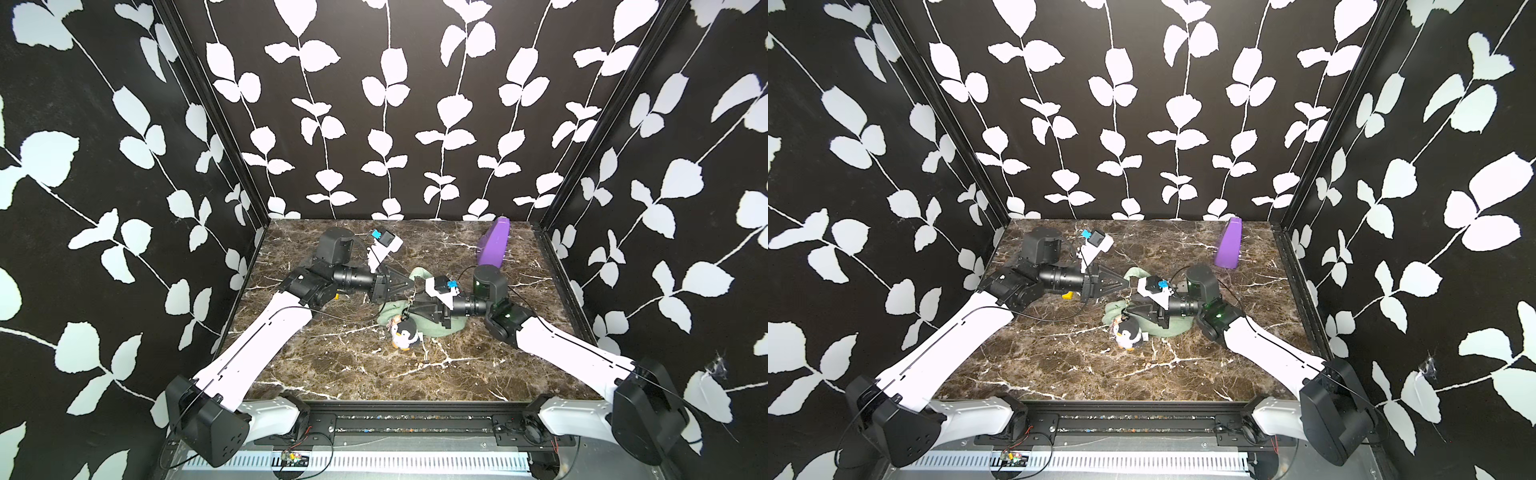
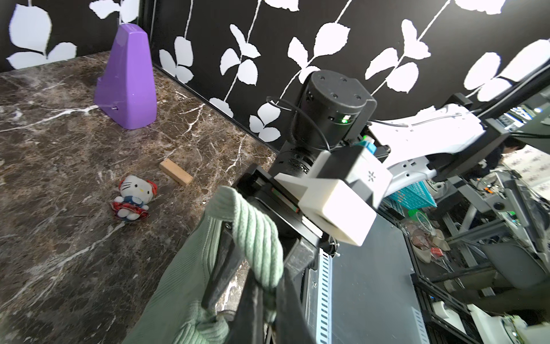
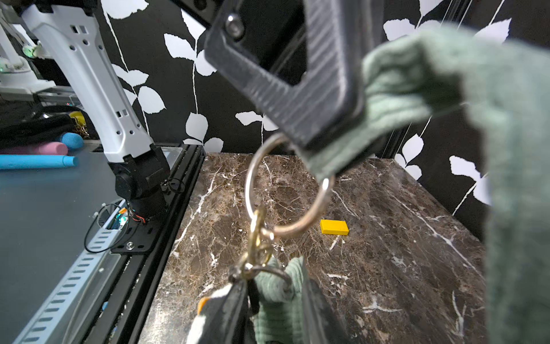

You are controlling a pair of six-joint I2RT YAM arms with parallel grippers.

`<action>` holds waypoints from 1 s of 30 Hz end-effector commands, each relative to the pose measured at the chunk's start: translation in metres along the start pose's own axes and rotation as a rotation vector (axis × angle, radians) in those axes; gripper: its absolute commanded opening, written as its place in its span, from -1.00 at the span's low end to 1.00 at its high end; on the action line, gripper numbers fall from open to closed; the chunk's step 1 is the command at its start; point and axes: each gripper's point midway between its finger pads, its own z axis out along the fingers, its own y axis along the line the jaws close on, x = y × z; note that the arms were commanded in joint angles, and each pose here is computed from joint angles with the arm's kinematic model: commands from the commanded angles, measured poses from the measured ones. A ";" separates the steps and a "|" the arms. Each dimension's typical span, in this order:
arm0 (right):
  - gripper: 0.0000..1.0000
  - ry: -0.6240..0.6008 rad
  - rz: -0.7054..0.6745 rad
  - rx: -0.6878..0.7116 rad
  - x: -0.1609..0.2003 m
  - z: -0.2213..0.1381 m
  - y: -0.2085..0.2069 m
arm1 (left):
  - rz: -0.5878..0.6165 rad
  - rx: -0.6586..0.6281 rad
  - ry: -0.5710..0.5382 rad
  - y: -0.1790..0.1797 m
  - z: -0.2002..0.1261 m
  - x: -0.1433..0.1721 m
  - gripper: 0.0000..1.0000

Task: Remove the decoration from the bag
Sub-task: Remove the decoration item from the bag.

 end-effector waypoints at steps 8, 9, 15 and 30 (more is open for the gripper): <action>-0.80 -0.050 -0.040 0.012 -0.014 -0.003 0.002 | 0.079 0.080 -0.022 -0.017 -0.009 -0.014 -1.00; -0.92 -0.054 -0.033 0.009 -0.015 -0.003 0.002 | 0.076 0.079 -0.021 -0.016 -0.009 -0.013 -1.00; -1.00 -0.066 0.004 -0.009 -0.018 0.000 0.001 | 0.050 0.024 -0.052 -0.002 -0.008 -0.020 -1.00; -0.96 -0.046 0.010 0.025 -0.008 -0.008 0.008 | -0.030 -0.061 -0.134 0.029 -0.001 -0.032 -1.00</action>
